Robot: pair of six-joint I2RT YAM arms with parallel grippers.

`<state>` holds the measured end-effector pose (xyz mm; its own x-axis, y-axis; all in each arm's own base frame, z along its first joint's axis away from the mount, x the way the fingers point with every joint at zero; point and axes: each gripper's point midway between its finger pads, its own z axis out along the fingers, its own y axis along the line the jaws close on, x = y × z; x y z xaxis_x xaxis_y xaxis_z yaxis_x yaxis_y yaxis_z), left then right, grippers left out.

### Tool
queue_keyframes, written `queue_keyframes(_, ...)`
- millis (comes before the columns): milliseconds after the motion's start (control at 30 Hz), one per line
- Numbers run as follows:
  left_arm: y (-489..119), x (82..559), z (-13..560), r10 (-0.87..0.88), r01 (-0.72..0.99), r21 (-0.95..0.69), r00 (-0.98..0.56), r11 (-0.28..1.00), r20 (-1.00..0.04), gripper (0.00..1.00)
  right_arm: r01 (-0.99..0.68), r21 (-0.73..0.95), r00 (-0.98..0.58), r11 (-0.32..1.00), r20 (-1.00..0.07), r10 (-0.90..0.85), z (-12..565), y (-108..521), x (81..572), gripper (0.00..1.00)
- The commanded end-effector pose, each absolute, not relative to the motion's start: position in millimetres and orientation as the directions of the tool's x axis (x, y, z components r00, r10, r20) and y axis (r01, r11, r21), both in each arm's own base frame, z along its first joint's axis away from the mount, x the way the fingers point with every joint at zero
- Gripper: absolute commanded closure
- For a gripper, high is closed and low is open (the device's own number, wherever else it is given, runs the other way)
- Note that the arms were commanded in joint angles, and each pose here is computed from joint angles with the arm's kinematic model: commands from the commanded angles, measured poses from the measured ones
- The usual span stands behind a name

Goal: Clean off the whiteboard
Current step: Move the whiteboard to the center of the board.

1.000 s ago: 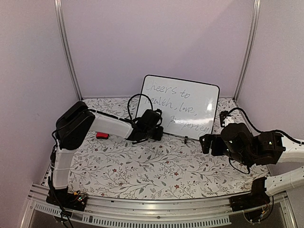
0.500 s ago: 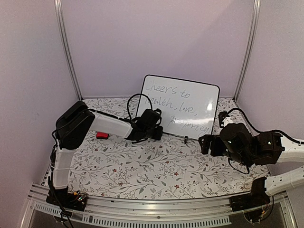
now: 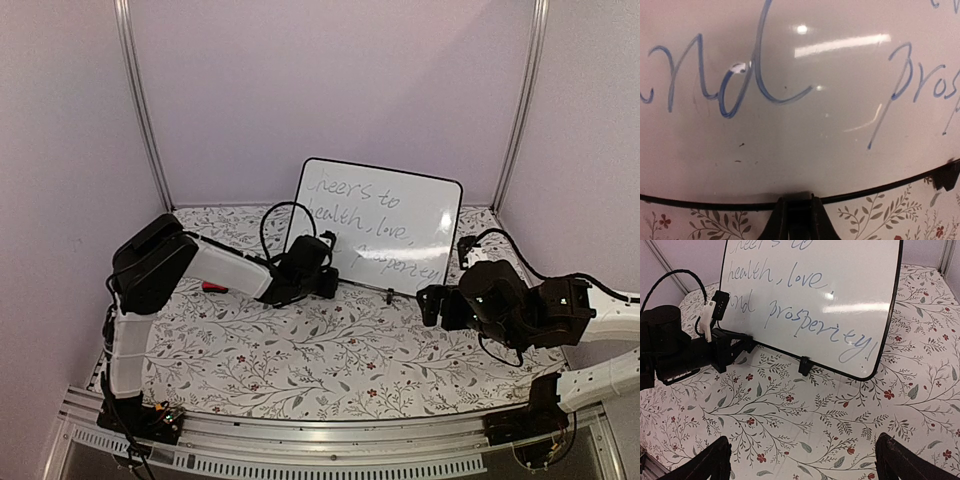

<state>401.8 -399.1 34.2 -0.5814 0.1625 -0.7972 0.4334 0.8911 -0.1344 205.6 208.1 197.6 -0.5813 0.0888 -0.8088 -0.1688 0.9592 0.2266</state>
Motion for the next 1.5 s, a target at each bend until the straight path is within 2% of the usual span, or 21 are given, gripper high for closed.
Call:
queue_keyframes(0, -399, 382, 40, 0.211, 0.49, -0.125, -0.573, 0.863, -0.792, 1.0, -0.156, 0.237, -0.568, 0.959, -0.816, 0.109, 200, 208, 208, 0.01)
queue_keyframes(833, -349, 324, 59, 0.176, 0.449, -0.124, -0.569, 0.885, -0.803, 1.0, -0.143, 0.252, -0.564, 0.957, -0.815, 0.131, 196, 203, 207, 0.01)
queue_keyframes(1467, -352, 296, 65, 0.214, 0.58, -0.142, -0.501, 0.802, -0.839, 1.0, -0.131, 0.276, -0.543, 0.952, -0.823, 0.164, 197, 199, 209, 0.01)
